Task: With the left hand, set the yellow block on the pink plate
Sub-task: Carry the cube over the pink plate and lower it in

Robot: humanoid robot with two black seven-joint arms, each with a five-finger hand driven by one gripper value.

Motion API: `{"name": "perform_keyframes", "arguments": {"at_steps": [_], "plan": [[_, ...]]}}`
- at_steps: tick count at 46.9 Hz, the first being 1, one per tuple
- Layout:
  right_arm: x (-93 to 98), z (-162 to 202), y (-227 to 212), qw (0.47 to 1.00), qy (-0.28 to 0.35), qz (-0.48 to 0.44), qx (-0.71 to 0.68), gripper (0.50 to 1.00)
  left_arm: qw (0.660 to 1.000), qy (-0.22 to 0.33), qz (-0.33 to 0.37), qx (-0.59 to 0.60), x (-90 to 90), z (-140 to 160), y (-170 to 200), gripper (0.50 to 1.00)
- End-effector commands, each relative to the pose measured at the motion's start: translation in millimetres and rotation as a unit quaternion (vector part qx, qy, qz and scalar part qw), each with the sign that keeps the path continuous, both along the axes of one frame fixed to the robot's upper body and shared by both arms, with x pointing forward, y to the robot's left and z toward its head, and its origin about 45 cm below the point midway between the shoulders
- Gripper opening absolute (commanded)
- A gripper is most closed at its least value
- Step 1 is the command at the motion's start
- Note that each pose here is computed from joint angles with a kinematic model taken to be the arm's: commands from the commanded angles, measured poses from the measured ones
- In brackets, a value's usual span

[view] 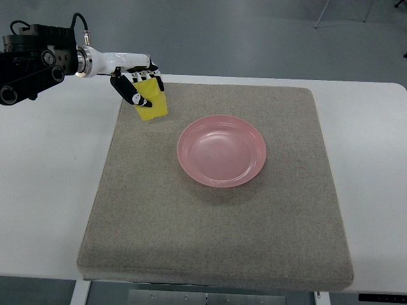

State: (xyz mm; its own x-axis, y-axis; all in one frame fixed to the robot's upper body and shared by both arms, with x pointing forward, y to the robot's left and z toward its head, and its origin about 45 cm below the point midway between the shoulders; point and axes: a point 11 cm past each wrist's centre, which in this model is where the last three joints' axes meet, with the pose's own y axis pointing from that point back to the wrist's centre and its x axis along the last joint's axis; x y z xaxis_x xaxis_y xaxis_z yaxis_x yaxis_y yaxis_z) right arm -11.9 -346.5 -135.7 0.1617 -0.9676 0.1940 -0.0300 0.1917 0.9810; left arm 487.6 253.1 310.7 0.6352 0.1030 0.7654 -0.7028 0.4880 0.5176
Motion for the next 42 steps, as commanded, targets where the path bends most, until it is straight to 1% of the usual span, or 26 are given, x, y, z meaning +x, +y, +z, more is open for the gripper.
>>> {"name": "perform_keyframes", "arguments": {"at_steps": [1, 9, 18, 27, 33, 36, 42], "plan": [[-0.2, 0, 0, 1.0, 0.0, 0.0, 0.0, 0.924, 1.0, 0.002, -0.011, -0.003, -2.7, 0, -8, 0.5], [-0.2, 0, 0, 1.0, 0.0, 0.0, 0.0, 0.924, 0.998, 0.001, -0.059, -0.02, -13.8, 12, -41, 0.5], [0.0, 0, 0, 1.0, -0.001, 0.0, 0.0, 0.924, 0.992, 0.009, -0.125, -0.033, -36.6, 18, -82, 0.5], [-0.2, 0, 0, 1.0, 0.0, 0.0, 0.0, 0.924, 0.984, 0.016, -0.175, -0.016, -48.0, 2, -120, 0.5], [-0.2, 0, 0, 1.0, 0.0, 0.0, 0.0, 0.924, 0.981, 0.03, -0.189, -0.012, -54.6, -13, -132, 0.5], [-0.2, 0, 0, 1.0, 0.0, 0.0, 0.0, 0.924, 0.981, 0.033, -0.189, -0.01, -54.1, -19, -135, 0.5], [-0.2, 0, 0, 1.0, 0.0, 0.0, 0.0, 0.924, 0.982, 0.029, -0.185, 0.004, -47.4, -29, -138, 0.5]]}}
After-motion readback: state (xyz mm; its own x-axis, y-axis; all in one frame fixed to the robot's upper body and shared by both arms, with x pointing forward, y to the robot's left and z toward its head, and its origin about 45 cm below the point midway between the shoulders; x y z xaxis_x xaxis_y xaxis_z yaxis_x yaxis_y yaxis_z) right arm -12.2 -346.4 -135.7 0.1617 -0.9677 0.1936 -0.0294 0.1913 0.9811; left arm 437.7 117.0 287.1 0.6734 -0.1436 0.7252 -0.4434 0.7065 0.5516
